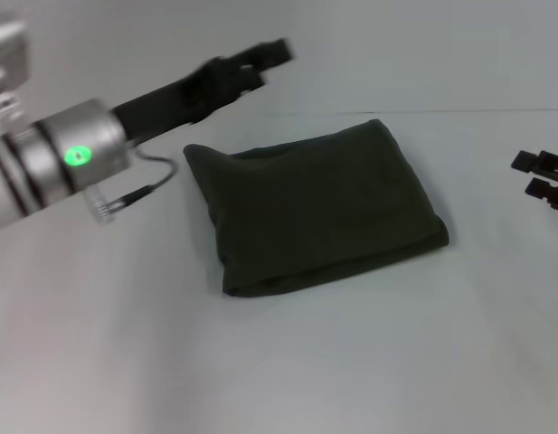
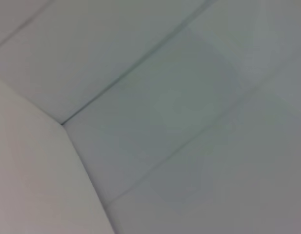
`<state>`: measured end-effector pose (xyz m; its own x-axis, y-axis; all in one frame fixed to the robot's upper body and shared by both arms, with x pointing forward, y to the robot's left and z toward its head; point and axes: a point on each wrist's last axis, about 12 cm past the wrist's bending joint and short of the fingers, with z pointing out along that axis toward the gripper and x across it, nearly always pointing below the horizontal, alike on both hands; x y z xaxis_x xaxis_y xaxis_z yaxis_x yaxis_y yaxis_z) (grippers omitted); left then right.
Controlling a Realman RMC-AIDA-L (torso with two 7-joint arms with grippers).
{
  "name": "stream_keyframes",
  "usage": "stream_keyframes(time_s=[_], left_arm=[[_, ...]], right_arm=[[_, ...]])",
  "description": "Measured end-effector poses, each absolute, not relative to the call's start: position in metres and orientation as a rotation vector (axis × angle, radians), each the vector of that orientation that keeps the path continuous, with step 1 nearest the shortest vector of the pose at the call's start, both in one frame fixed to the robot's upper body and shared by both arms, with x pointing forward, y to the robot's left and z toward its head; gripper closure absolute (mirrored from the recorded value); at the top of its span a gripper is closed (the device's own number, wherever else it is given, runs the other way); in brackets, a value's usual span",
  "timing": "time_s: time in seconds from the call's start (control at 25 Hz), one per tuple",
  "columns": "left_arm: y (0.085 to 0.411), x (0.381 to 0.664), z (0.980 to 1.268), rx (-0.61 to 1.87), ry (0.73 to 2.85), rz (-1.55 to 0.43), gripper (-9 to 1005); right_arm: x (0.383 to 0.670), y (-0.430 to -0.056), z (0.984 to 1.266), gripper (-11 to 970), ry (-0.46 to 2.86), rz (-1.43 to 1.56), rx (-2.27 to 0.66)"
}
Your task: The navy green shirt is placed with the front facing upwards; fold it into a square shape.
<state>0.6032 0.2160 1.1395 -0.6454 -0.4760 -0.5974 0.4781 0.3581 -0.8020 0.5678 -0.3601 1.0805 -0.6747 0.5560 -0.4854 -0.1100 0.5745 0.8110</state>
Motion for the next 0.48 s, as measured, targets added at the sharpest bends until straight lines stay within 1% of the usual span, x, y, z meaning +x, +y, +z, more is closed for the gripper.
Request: stream_keyframes(time_s=[0.04, 0.08, 0.16, 0.36, 0.48], left_arm=[[0.216, 0.603, 1.139, 0.002, 1.775, -1.419, 457], [0.229, 0.599, 1.135, -0.058, 1.776, -1.459, 398], [0.242, 0.593, 1.130, -0.119, 1.787, -1.500, 280], [0.261, 0.582, 1.119, -0.182, 1.823, -1.510, 71], [0.266, 0.576, 1.115, -0.197, 1.821, -1.511, 60]], right_arm=[[0.568, -0.360, 1.081, 279, 2.050, 1.124, 0.355], [0.570, -0.360, 1.082, 280, 2.067, 1.124, 0.341], [0.579, -0.357, 1.090, 283, 2.128, 1.114, 0.292], [0.612, -0.340, 1.114, 289, 2.308, 1.063, 0.177], [0.632, -0.324, 1.128, 293, 2.400, 1.010, 0.128]])
